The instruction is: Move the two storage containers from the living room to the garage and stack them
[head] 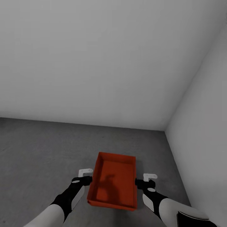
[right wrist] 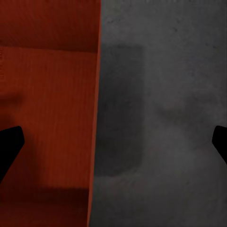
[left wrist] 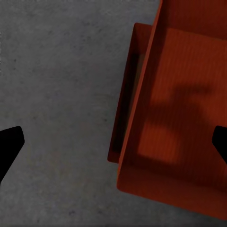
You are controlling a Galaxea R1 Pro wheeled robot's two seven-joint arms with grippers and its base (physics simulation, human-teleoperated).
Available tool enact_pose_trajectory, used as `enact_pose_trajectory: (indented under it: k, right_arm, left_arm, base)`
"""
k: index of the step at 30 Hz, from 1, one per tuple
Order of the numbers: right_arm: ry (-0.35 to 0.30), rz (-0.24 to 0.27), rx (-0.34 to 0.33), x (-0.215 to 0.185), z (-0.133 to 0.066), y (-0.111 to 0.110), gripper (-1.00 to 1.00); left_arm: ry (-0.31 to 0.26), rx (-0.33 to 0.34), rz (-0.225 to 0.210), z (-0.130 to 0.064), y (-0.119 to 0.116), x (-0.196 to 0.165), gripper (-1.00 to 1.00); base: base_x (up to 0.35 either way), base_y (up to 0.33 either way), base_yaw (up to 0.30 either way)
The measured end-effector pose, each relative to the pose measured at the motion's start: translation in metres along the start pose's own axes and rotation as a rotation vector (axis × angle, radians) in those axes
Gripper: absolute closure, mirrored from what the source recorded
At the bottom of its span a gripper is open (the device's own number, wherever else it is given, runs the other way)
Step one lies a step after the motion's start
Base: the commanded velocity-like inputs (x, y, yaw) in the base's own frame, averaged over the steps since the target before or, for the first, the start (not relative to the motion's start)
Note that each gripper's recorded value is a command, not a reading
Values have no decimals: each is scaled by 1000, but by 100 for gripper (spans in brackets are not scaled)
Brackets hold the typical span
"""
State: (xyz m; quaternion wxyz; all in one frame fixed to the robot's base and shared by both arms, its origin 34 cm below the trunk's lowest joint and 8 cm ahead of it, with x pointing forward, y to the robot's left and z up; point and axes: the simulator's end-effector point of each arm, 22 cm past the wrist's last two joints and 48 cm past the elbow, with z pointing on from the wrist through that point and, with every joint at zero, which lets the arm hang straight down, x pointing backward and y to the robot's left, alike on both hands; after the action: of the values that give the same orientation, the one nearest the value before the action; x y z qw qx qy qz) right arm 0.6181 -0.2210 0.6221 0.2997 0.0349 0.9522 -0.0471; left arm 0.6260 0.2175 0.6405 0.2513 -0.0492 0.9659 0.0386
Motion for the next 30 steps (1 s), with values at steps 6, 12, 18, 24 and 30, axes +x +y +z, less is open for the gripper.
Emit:
enact_pose_trajectory:
  k: [6,12,18,24,30]
  right_arm:
    - [-10,2,0,-5,-2,0,-100]
    - [-19,3,-1,-10,-4,0,-100]
    - [-28,3,-1,-15,-6,0,-100]
    - [-37,4,-1,-20,-8,0,-100]
    - [-47,5,-2,-25,-11,0,-100]
  left_arm:
    - [-10,-1,-1,-3,0,-5,-100]
    - [-19,0,-2,-5,0,-10,-100]
    - [-28,-1,-2,-8,0,-14,-100]
    - [-38,-1,-3,-11,0,-19,-100]
    - [-48,0,-3,-14,0,-24,-100]
  base:
    - [0,0,0]
    - [0,0,0]
    - [0,0,0]
    - [0,0,0]
    - [0,0,0]
